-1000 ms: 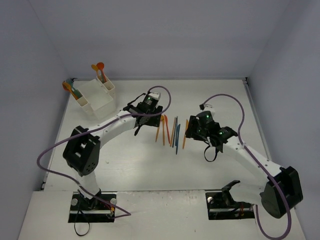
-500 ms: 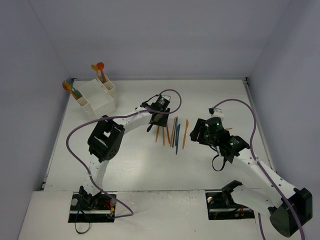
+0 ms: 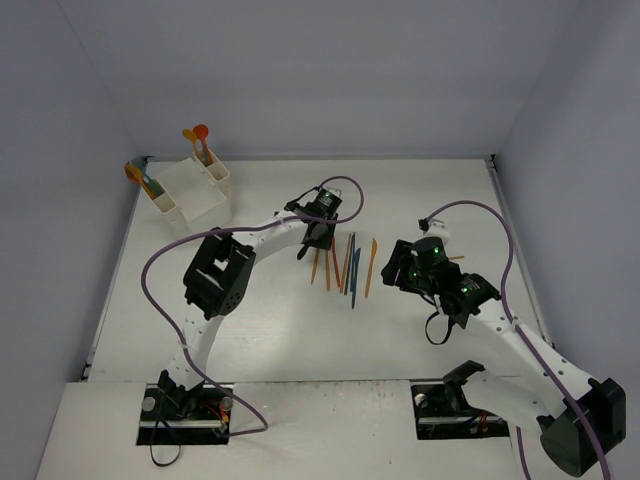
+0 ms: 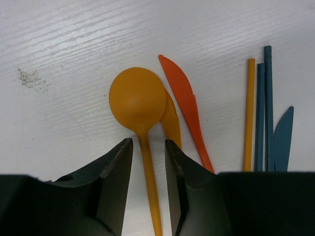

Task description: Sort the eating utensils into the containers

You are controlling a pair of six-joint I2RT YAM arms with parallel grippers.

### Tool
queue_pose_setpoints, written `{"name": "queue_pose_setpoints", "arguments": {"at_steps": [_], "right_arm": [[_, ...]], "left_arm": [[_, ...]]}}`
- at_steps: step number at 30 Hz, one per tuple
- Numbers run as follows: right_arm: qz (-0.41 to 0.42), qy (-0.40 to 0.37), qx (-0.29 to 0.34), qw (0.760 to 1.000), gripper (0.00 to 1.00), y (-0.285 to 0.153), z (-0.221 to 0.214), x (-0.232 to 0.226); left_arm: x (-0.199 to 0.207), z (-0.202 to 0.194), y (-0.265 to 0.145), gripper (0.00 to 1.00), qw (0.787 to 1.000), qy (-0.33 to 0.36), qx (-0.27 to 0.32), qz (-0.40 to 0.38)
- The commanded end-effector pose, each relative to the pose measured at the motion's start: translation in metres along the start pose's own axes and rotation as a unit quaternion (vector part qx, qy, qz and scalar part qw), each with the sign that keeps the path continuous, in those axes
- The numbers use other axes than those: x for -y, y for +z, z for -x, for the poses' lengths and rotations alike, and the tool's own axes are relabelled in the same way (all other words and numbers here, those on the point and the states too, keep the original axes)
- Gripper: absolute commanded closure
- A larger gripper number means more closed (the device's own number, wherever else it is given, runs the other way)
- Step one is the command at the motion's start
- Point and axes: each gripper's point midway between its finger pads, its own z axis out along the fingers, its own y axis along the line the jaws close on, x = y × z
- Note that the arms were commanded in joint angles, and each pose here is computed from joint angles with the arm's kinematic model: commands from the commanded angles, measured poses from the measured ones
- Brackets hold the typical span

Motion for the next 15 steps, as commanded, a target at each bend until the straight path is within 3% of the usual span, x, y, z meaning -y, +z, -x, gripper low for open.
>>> {"name": "queue_pose_setpoints", "arguments": {"at_steps": [1, 9, 12, 15], "right_arm": [[-0.006, 0.000, 0.014, 1.000, 0.47, 0.001, 0.005, 0.002], [-0.008, -0.005, 0.010, 1.000, 0.47, 0.002, 0.002, 0.004], [-0.010, -0.009, 0.010, 1.000, 0.47, 0.002, 0.003, 0.005], [-0.010, -0.013, 0.012, 1.000, 0.47, 0.002, 0.005, 0.004]], "left_arm": [[-0.003, 0.025, -0.009, 0.72, 1.000, -0.015, 0.025, 0.005], [-0.006, 0.019, -0.001, 0.86, 1.000, -0.019, 0.014, 0.013], [-0.008, 0.021, -0.005, 0.99, 1.000, -0.022, 0.018, 0.014], [-0.013, 0.037, -0.022, 1.00, 0.999, -0.027, 0.041, 0.014]]}}
